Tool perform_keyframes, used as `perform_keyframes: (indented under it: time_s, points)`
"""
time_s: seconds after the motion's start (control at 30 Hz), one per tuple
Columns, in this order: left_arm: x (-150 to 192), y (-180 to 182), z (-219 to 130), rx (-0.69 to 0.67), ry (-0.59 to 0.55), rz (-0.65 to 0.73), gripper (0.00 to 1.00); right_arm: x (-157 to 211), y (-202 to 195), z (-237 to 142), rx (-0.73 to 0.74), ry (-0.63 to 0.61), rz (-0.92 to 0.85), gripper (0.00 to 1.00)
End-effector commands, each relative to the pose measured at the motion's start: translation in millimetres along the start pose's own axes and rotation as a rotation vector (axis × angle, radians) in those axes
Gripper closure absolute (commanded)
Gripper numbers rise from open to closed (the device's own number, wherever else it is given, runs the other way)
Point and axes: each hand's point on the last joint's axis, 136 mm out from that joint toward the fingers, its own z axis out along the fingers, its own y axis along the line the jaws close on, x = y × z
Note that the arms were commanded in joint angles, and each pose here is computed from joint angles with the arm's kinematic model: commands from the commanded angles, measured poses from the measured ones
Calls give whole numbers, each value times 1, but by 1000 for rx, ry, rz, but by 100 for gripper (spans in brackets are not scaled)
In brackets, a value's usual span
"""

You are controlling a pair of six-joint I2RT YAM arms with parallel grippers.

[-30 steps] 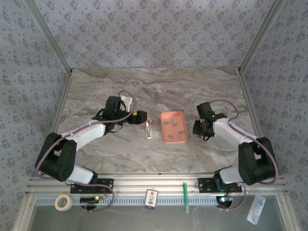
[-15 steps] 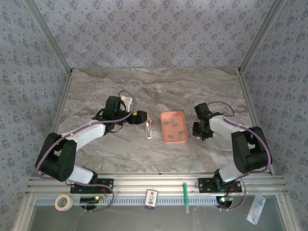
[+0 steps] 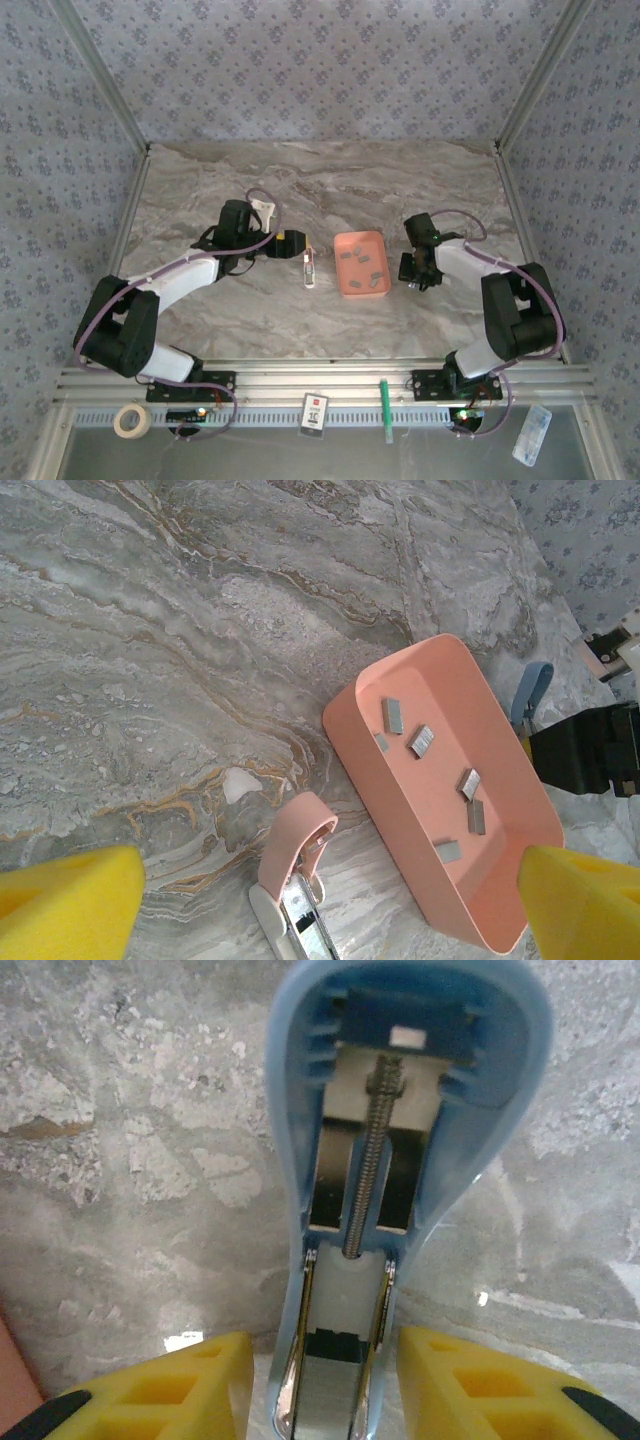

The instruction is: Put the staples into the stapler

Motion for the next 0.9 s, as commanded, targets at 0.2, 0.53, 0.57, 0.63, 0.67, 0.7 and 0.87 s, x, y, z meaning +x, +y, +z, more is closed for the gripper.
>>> perform_keyframes:
  time_s: [0.2,0.53,0.57,0.63,0.67,0.7,0.87]
  points:
    - [-20,-17,3,61,-32,23,5,-12,5,-42,-115,-58,42,55]
    - [-13,-10,18,62,12,16,8,-30,29,-67,-219,-136,-3,53]
    - [-12,-9,22,66,21,20,9,-29,32,-69,-222,-139,-11,54]
    - [-10,-7,28,76,35,20,13,-28,34,-71,-220,-143,-15,54]
    - [-10,-8,31,83,40,20,14,-27,35,-72,-230,-141,-12,54]
    - [-11,-9,32,89,40,23,14,-25,33,-73,-231,-133,-1,54]
    - [-22,-18,37,97,43,55,14,-30,-1,-75,-181,-135,101,49]
